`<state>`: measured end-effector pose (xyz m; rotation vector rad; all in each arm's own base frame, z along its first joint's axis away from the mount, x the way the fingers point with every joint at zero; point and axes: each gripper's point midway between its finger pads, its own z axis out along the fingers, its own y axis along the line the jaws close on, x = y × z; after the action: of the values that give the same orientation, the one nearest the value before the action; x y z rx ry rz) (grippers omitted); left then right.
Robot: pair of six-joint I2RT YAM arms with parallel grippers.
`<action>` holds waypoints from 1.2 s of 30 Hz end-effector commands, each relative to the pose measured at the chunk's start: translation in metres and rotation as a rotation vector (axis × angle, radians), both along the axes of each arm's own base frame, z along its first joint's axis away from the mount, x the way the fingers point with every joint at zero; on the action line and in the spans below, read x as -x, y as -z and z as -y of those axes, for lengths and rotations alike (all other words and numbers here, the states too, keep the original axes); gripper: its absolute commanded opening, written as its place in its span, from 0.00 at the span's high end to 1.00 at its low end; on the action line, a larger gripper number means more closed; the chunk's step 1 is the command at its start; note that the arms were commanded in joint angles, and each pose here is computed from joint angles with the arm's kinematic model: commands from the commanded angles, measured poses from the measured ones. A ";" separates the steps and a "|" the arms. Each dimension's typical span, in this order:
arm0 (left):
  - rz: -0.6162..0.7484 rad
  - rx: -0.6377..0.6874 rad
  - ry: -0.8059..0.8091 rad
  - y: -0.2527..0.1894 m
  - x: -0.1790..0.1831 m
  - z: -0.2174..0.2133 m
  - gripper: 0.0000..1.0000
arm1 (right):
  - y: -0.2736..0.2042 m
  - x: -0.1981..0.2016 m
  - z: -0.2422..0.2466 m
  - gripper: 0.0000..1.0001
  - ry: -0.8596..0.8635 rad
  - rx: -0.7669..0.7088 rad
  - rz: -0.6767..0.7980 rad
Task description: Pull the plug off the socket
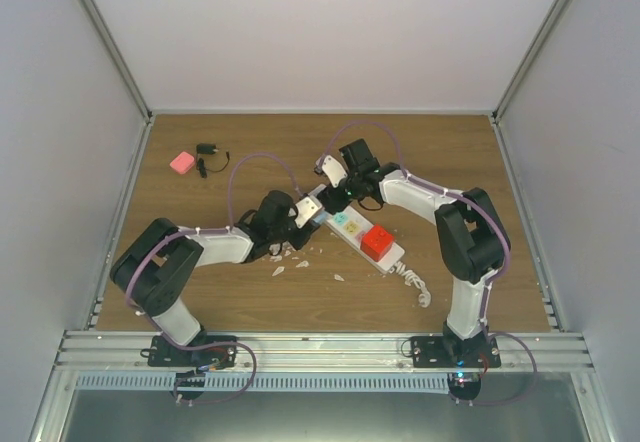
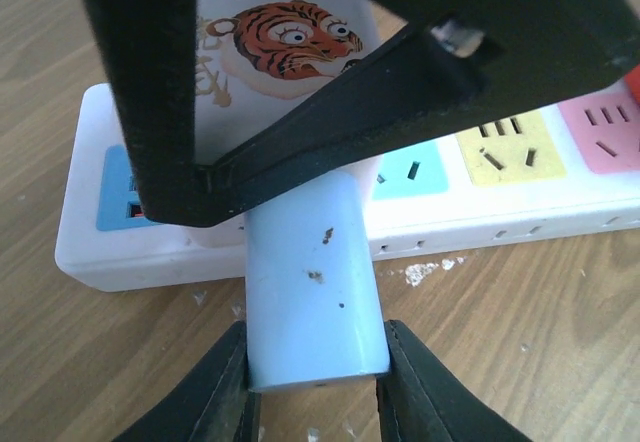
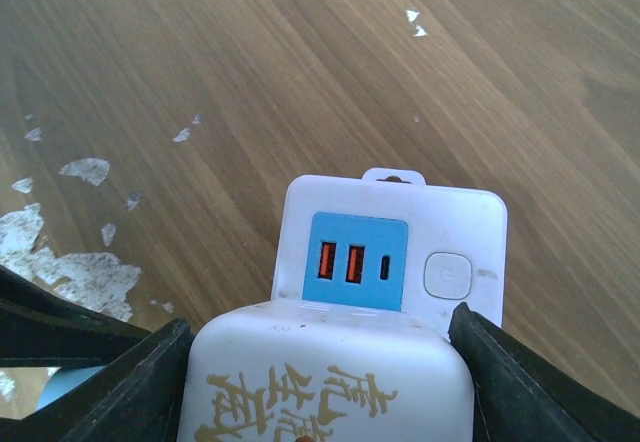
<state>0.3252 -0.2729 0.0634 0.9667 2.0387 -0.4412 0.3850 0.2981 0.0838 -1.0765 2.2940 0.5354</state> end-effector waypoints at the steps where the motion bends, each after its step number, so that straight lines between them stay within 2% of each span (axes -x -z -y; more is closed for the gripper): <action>1: -0.005 0.064 0.021 -0.014 0.017 0.001 0.73 | 0.038 0.012 0.039 0.62 0.047 0.137 -0.094; 8: -0.038 0.087 0.026 -0.013 0.032 -0.003 0.79 | 0.044 0.008 0.049 0.62 0.041 0.174 -0.073; 18: -0.080 0.097 0.058 -0.008 0.056 -0.001 0.80 | 0.048 0.007 0.058 0.64 0.054 0.210 -0.039; 25: -0.082 0.140 0.101 -0.027 0.067 0.000 0.81 | 0.045 0.012 0.053 0.62 0.035 0.176 -0.042; 31: -0.109 0.204 0.144 -0.053 0.072 -0.007 0.81 | 0.036 0.014 0.046 0.51 0.005 0.138 -0.030; 36: -0.090 0.268 0.132 -0.087 0.065 -0.037 0.80 | 0.021 0.015 0.035 0.32 -0.033 0.072 -0.010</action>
<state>0.2577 -0.2463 0.1091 0.9418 2.0343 -0.7455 0.3809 0.2882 0.0845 -1.1100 2.2422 0.5350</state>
